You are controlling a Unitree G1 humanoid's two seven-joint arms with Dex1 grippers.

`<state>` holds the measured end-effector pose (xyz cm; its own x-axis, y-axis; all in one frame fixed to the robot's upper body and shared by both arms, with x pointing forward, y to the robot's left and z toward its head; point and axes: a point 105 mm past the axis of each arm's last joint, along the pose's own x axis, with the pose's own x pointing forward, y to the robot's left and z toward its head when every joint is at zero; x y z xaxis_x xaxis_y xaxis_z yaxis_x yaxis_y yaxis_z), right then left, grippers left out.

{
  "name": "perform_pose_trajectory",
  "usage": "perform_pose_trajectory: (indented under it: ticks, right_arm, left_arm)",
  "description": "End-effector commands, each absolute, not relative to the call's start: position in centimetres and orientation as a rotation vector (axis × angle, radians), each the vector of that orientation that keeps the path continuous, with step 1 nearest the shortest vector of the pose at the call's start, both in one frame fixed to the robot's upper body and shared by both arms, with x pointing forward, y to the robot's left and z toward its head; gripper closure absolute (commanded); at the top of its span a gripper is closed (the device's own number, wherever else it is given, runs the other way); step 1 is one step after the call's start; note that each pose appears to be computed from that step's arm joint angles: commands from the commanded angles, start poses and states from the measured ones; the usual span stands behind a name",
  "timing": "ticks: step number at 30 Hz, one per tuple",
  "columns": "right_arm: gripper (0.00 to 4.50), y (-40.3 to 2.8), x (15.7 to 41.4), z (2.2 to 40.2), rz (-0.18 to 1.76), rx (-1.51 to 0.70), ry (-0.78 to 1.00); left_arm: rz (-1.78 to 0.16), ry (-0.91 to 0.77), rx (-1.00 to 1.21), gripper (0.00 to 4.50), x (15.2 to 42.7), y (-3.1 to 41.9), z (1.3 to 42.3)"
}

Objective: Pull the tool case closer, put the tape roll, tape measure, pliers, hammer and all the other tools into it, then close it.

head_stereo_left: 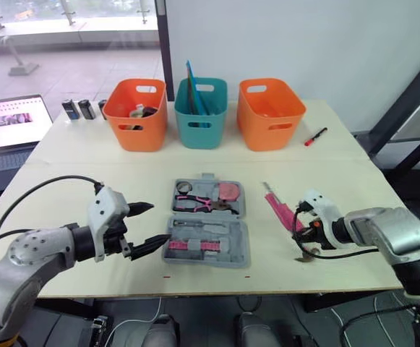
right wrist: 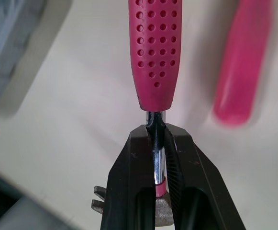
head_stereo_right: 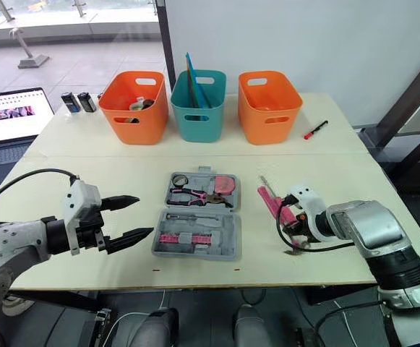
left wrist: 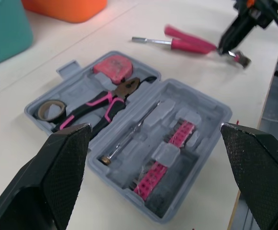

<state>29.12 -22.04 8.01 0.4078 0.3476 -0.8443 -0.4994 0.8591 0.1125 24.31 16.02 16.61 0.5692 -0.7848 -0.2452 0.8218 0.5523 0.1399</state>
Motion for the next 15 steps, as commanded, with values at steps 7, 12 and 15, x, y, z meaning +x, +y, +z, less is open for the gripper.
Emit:
perform_pose_trajectory:
  ticks: [7, 12, 15]
  right_arm:
    - [4.48, -19.1, 30.1, 7.0, 0.537, -0.386, 0.949]
    - [3.13, -18.3, 29.8, 7.2, 0.55, -0.37, 0.939]
    - [1.62, -18.7, 30.2, 8.4, 0.524, -0.37, 0.899]
  left_arm:
    - [-1.028, 0.096, 0.255, 0.0, 23.0, 14.8, 18.2]
    - [-1.065, 0.073, 0.244, 0.0, 22.8, 14.4, 18.8]
    - [-1.083, 0.07, 0.246, 0.0, 22.9, 14.3, 18.9]
